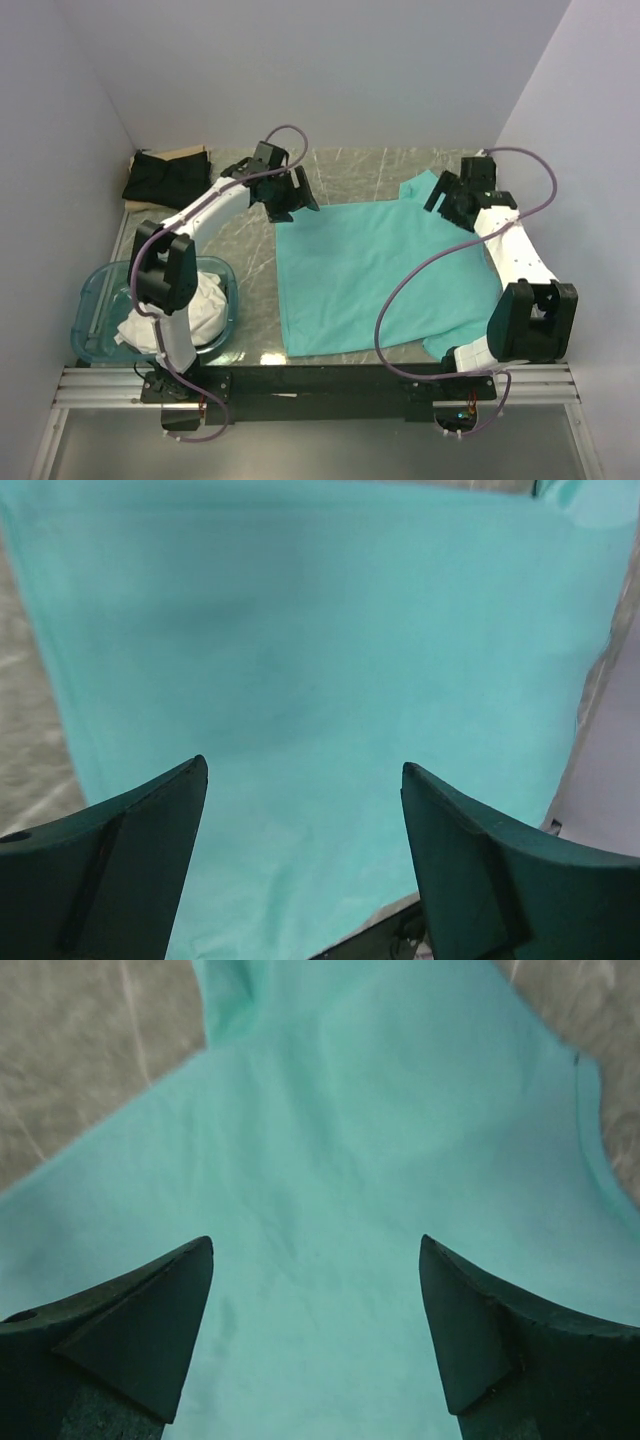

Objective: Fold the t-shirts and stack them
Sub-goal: Flatten the tshirt out

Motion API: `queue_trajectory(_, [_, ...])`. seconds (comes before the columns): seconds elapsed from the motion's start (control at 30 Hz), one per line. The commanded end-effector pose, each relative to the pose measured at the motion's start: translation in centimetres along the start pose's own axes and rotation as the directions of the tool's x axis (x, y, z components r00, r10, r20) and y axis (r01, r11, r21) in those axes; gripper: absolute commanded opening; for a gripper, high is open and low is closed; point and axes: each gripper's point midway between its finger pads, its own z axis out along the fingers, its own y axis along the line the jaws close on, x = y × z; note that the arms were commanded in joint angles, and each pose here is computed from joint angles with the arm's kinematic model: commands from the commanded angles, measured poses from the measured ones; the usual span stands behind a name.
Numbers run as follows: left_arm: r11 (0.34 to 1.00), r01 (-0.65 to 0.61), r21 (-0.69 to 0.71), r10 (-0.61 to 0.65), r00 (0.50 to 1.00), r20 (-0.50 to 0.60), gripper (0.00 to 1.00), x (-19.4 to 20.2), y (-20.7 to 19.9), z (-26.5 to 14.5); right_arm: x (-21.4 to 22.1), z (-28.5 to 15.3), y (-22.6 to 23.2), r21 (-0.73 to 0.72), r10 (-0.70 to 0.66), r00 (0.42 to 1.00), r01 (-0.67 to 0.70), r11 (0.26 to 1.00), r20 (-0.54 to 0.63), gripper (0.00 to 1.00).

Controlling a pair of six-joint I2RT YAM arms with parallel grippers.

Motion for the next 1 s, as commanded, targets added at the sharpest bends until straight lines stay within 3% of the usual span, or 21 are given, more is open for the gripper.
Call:
queue_trajectory(0.0, [0.996,0.013,0.085,-0.008,0.998,-0.059,0.84,1.7,-2.2,1.4,1.5,0.3,0.4,-0.053,0.029,1.000,-0.029,0.998,-0.004,0.89])
queue_trajectory(0.23, [0.993,0.059,0.104,-0.039,0.982,-0.182,0.84,5.1,-1.1,4.5,6.6,2.3,-0.6,-0.048,0.044,0.989,-0.051,0.998,-0.139,0.88])
queue_trajectory(0.37, [0.999,0.039,0.031,-0.030,0.969,-0.246,0.84,5.9,1.3,6.1,8.3,3.5,-0.8,-0.036,0.061,0.978,-0.069,0.997,-0.199,0.87])
queue_trajectory(0.63, [0.994,0.091,-0.059,-0.104,0.956,-0.275,0.83,2.6,7.7,8.3,9.6,5.9,-0.1,-0.012,0.086,0.956,-0.093,0.996,-0.280,0.85])
queue_trajectory(0.97, [0.996,0.086,0.013,-0.080,0.962,-0.262,0.82,-3.0,9.6,11.3,9.7,9.5,2.5,0.021,0.075,0.937,-0.072,0.997,-0.342,0.84])
